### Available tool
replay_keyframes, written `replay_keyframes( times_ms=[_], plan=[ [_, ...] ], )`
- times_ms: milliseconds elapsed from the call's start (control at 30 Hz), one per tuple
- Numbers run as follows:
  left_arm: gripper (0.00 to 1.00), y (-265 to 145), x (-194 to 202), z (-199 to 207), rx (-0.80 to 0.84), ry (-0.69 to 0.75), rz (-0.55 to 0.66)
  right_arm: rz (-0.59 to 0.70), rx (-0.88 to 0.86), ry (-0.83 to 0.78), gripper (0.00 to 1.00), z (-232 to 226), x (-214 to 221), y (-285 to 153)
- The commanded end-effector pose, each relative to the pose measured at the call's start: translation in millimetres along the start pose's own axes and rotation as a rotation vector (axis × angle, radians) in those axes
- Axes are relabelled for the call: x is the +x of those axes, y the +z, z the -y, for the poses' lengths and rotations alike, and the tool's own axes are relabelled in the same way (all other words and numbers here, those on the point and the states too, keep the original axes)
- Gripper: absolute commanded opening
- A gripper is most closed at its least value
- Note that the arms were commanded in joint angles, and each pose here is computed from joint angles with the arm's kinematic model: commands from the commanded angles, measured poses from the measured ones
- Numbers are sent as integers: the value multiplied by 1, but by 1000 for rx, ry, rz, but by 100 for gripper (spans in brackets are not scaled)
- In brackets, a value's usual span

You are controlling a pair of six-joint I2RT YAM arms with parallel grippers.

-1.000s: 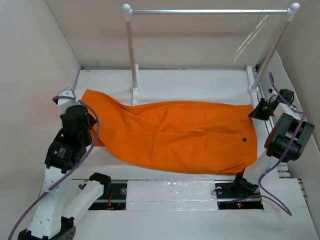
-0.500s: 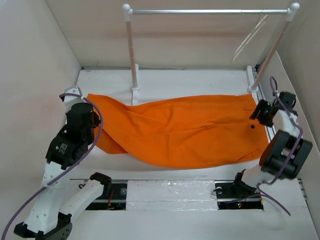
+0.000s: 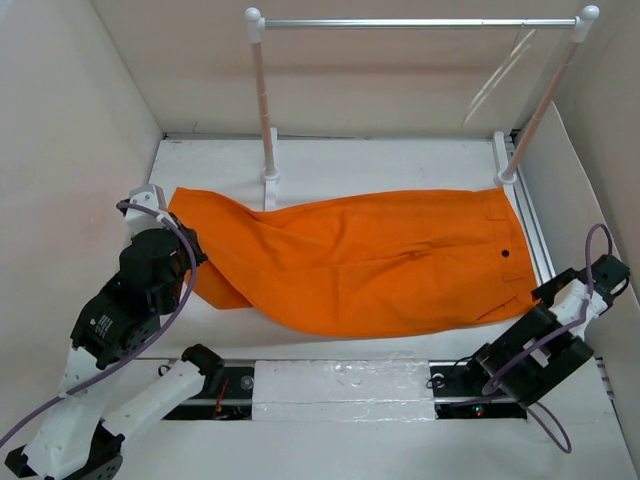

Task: Place the trousers on the hanger
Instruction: Fold the trousers

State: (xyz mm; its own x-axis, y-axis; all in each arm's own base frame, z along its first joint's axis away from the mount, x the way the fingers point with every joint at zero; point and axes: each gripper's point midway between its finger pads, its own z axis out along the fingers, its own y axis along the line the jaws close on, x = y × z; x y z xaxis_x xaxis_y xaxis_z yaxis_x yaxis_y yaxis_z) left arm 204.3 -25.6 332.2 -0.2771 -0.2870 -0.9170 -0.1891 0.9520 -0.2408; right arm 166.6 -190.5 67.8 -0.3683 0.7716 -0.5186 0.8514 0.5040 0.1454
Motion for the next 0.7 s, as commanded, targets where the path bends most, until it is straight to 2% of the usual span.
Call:
replay_keyframes(
  times_ms=[0,67,167,233,433,667],
  plan=[
    [0,-8,-22,2,8,-41,63,-25,-53,32,58,-3,-1,7],
    [0,-10,-22,-2,-2,-43,68,-54,-50,38,57,-2,5,12],
    [0,-10,-21,-4,-14,-36,72,-29,-79,64,56,-8,3,13],
    [0,-9,-21,-6,-23,-33,75,-35,-87,94,52,-9,8,18],
    [0,-11,-32,-16,-78,-30,116,-114,-47,107,47,-1,31,36],
    [0,-17,-45,-24,-103,-62,178,-73,31,108,44,13,28,27]
  ],
)
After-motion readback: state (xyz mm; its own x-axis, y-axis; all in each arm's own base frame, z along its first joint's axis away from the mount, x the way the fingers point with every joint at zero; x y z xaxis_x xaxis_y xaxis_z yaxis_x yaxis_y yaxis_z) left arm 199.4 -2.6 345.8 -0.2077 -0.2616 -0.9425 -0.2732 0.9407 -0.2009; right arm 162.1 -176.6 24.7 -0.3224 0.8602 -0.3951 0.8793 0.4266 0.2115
